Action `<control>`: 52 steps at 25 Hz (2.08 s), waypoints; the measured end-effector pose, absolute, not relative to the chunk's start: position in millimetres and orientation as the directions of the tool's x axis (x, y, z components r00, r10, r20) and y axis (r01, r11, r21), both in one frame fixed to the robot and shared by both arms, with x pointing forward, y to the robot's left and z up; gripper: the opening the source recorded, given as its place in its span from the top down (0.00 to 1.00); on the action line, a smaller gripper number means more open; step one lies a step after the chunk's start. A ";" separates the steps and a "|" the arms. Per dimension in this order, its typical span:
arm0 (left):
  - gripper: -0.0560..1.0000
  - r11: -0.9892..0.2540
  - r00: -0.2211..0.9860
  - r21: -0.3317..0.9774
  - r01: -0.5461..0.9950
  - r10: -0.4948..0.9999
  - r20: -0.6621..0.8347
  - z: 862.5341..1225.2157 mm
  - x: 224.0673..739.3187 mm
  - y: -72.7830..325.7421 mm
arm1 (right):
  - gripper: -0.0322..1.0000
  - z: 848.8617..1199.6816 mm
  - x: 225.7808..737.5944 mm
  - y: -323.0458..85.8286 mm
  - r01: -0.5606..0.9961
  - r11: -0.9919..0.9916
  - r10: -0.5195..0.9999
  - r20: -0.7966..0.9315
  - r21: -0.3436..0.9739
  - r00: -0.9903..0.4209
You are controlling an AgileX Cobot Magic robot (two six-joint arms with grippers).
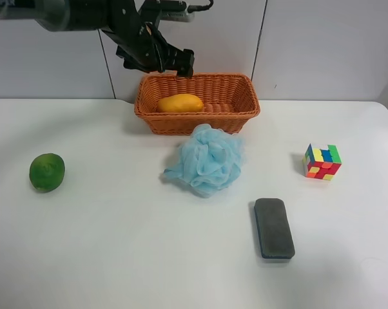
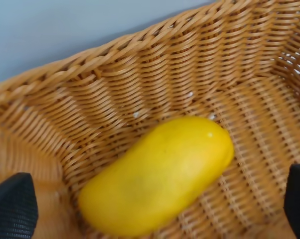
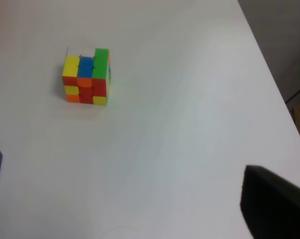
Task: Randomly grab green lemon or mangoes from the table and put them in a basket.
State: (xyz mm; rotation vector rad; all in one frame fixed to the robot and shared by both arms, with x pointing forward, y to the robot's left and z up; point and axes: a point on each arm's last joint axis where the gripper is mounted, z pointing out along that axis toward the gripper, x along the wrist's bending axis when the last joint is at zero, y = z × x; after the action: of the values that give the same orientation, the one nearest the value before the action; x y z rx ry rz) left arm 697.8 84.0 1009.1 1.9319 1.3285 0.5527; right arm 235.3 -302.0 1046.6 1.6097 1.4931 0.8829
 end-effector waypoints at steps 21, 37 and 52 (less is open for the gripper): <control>0.01 -0.368 0.164 0.752 0.547 0.928 0.334 1267.1 464.9 234.7 | 0.01 1046.6 235.3 -302.0 0.475 -0.032 0.997 -0.006 0.880 0.079; 0.01 -0.121 0.093 0.878 0.464 0.992 0.087 1144.4 251.4 329.9 | 0.01 1046.6 235.3 -302.0 0.475 -0.032 0.997 -0.006 0.880 0.079; 0.01 0.131 -0.147 0.858 0.496 0.987 -0.066 1063.2 214.9 310.1 | 0.01 1046.6 235.3 -302.0 0.475 -0.032 0.997 -0.006 0.880 0.079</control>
State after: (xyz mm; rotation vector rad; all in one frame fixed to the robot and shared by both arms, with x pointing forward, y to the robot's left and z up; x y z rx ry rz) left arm 214.9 310.1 1063.2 1.4405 1.7362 0.9246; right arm 235.3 -302.0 1046.6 1.6097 1.4931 0.8829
